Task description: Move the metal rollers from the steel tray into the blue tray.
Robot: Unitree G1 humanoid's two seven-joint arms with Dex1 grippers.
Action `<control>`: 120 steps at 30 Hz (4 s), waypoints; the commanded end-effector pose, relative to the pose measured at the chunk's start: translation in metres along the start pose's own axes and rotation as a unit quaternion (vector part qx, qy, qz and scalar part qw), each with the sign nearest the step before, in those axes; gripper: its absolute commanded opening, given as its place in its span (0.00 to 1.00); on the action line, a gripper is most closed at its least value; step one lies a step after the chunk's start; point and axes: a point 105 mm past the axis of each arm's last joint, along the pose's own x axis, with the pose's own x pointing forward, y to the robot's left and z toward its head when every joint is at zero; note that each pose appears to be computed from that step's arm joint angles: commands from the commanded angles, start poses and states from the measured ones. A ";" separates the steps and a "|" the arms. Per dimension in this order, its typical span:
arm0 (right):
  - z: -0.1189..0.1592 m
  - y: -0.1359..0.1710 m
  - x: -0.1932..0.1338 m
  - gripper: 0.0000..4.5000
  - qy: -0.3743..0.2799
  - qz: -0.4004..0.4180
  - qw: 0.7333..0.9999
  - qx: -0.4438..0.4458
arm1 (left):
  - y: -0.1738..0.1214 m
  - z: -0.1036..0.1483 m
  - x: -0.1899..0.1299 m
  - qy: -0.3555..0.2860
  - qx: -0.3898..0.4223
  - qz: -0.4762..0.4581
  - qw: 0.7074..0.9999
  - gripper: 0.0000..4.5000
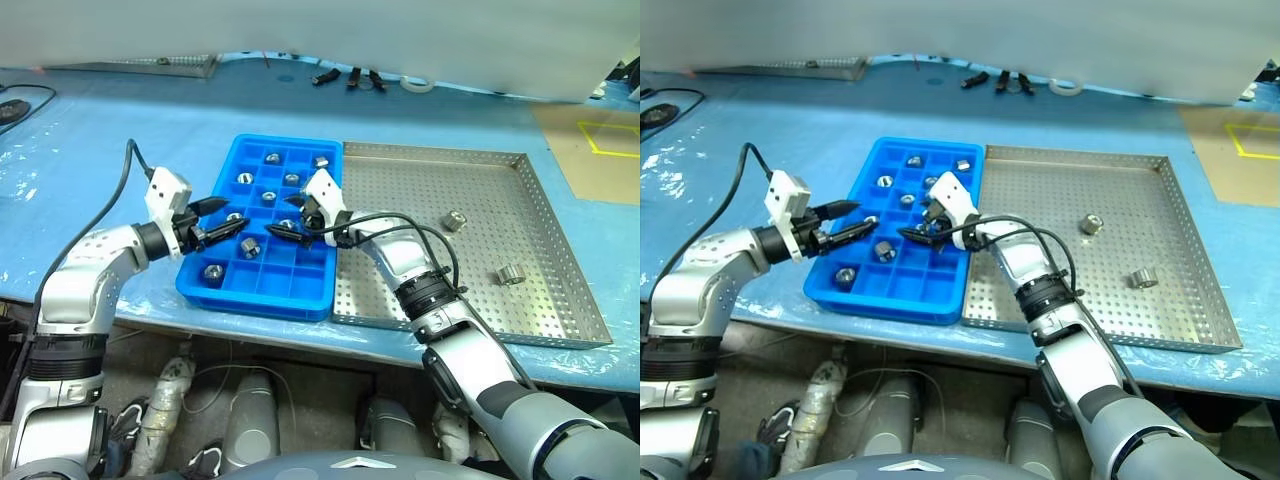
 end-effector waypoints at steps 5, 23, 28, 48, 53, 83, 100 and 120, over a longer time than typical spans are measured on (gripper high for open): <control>0.043 -0.026 -0.037 0.88 -0.064 -0.058 0.996 -0.028 | -0.005 0.022 0.023 -0.030 0.025 -0.052 0.998 0.77; 0.001 -0.052 -0.216 0.88 0.021 -0.328 0.944 -0.007 | -0.038 0.041 0.111 -0.054 0.043 -0.218 0.974 0.77; -0.022 -0.052 -0.248 0.88 0.039 -0.397 0.917 0.020 | -0.049 0.042 0.124 -0.055 0.046 -0.249 0.966 0.77; -0.119 -0.077 -0.279 0.88 0.114 -0.515 0.840 0.130 | -0.052 0.038 0.126 -0.043 0.058 -0.262 0.963 0.77; -0.117 -0.077 -0.272 0.88 0.108 -0.503 0.847 0.131 | -0.051 0.036 0.123 -0.041 0.058 -0.257 0.964 0.77; 0.041 -0.035 -0.102 0.38 -0.062 -0.180 0.982 0.005 | 0.003 0.044 0.062 -0.048 0.060 -0.120 0.990 0.77; 0.029 0.010 -0.034 0.38 -0.022 0.026 0.999 -0.011 | 0.010 0.014 -0.021 -0.018 0.026 0.034 0.999 0.77; -0.006 0.077 -0.017 0.38 0.070 0.204 0.976 0.034 | -0.030 -0.010 -0.059 0.036 -0.004 0.026 0.999 0.77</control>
